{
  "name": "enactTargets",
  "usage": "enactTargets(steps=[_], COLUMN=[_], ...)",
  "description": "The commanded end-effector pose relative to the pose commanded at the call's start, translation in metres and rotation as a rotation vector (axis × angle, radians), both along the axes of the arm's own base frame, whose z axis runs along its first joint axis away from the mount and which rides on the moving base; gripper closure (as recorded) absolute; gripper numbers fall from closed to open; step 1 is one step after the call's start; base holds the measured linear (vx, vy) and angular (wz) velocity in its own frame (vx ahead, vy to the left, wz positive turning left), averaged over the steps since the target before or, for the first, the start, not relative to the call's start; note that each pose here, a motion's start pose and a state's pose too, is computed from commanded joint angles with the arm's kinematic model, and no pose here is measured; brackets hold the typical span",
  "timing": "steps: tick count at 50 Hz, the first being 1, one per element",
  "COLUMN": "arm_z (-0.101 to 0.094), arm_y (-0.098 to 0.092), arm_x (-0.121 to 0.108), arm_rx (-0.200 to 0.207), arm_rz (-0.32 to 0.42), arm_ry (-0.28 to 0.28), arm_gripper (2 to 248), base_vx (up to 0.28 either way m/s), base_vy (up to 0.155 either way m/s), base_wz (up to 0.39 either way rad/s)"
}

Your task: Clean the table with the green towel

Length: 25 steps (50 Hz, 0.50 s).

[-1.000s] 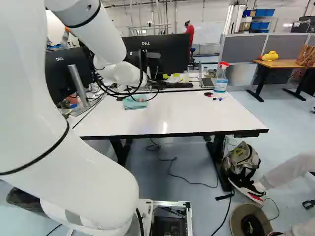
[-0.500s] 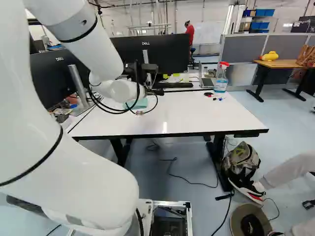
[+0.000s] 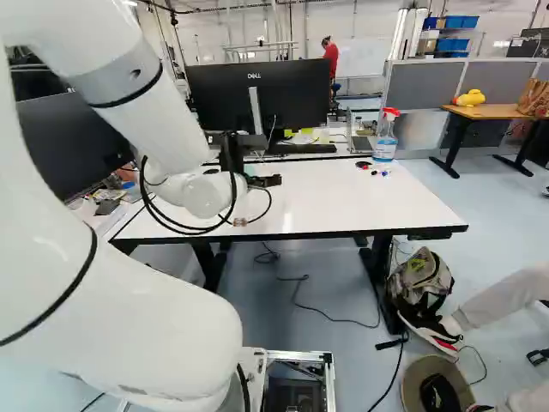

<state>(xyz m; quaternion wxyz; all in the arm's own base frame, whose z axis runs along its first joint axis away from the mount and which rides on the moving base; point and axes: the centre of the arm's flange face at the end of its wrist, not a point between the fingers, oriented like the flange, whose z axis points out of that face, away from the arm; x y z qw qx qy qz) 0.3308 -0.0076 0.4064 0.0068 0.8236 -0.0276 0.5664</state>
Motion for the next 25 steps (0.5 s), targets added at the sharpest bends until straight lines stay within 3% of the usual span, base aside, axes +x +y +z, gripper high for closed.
enactTargets(steps=[25], arm_z=[-0.028], arm_y=[0.005], arm_x=[-0.041], arm_rx=[-0.016], arm_rz=[0.036], arm_ry=[-0.024], arm_gripper=[3], base_vx=[0.000], base_vy=[0.000], base_wz=[0.000])
